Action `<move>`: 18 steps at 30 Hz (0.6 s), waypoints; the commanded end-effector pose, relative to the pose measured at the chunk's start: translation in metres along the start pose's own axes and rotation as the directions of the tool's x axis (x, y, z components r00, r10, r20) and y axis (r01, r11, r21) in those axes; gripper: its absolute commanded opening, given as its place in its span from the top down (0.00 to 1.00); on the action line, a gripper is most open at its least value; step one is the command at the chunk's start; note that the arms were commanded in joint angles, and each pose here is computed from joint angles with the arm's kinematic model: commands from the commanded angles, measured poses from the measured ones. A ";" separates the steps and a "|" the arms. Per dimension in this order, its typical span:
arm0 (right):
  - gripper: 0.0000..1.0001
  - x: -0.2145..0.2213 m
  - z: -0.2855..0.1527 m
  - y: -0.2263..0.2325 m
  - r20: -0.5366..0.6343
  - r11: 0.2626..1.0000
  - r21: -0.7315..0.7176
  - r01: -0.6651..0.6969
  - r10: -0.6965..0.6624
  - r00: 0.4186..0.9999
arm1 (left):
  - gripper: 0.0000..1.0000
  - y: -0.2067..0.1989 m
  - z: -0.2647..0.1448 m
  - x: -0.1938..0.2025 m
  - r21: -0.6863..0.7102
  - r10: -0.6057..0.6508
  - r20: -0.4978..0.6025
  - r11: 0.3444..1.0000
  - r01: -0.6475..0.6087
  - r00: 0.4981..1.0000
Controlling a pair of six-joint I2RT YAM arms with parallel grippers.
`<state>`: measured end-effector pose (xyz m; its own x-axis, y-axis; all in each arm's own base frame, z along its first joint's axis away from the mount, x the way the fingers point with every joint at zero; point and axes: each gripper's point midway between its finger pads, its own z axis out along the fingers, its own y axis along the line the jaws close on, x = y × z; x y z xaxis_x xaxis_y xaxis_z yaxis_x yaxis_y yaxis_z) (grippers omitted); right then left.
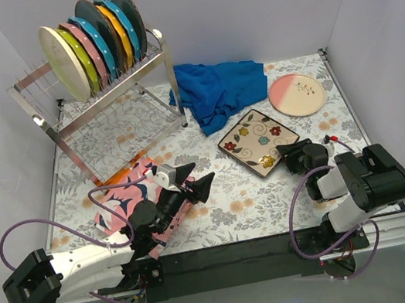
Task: Unload the plates from the dish rack
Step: Place the plate at the center of the board.
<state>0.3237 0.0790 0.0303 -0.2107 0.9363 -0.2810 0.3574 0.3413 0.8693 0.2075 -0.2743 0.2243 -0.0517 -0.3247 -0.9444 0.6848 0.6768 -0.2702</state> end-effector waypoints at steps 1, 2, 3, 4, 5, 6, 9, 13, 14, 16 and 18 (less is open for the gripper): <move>0.55 -0.010 0.006 0.003 0.030 0.993 0.040 0.111 -0.112 0.993 | 0.33 0.001 -0.003 -0.006 -0.006 0.005 0.022 1.000 -0.005 1.000; 0.56 -0.010 0.007 0.002 0.018 0.990 0.048 0.135 -0.136 0.991 | 0.33 0.001 -0.003 -0.006 -0.006 0.005 0.023 1.000 -0.004 1.000; 0.56 -0.008 0.010 0.003 0.005 0.988 0.057 0.145 -0.145 0.989 | 0.33 0.000 -0.003 -0.006 -0.006 0.005 0.022 1.000 -0.005 1.000; 0.57 -0.005 0.010 0.003 -0.011 0.988 0.053 0.148 -0.148 0.989 | 0.33 0.000 -0.003 -0.006 -0.003 0.004 0.023 1.000 -0.004 1.000; 0.57 -0.003 0.011 0.000 -0.024 0.987 0.061 0.149 -0.148 0.989 | 0.33 0.000 -0.003 -0.007 -0.003 0.004 0.023 1.000 -0.004 1.000; 0.58 0.000 0.012 0.001 -0.037 0.987 0.058 0.147 -0.145 0.989 | 0.33 -0.001 -0.003 -0.007 -0.001 0.003 0.024 1.000 -0.003 1.000; 0.59 0.006 0.015 -0.004 -0.070 0.988 0.072 0.140 -0.135 0.988 | 0.33 -0.001 -0.004 -0.009 -0.003 0.004 0.030 1.000 -0.004 1.000; 0.64 0.006 0.019 -0.004 -0.066 0.988 0.074 0.134 -0.129 0.989 | 0.33 -0.002 -0.005 -0.011 0.003 0.001 0.036 1.000 -0.001 0.999; 0.64 0.005 0.020 -0.003 -0.062 0.988 0.075 0.133 -0.128 0.990 | 0.33 -0.002 -0.005 -0.011 0.002 0.000 0.037 1.000 0.000 0.999; 0.65 0.006 0.021 -0.003 -0.065 0.988 0.076 0.136 -0.131 0.989 | 0.33 -0.004 -0.005 -0.011 0.007 0.000 0.034 1.000 0.000 0.999; 0.66 0.006 0.023 -0.001 -0.056 0.989 0.076 0.130 -0.126 0.990 | 0.33 -0.004 -0.005 -0.010 0.010 0.002 0.032 1.000 -0.002 0.999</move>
<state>0.3403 0.0844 0.0248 -0.2926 0.8895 -0.3509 0.3773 0.4446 0.8124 0.2031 -0.2728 0.2342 -0.0397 -0.3500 -0.9359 0.6926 0.6655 -0.2783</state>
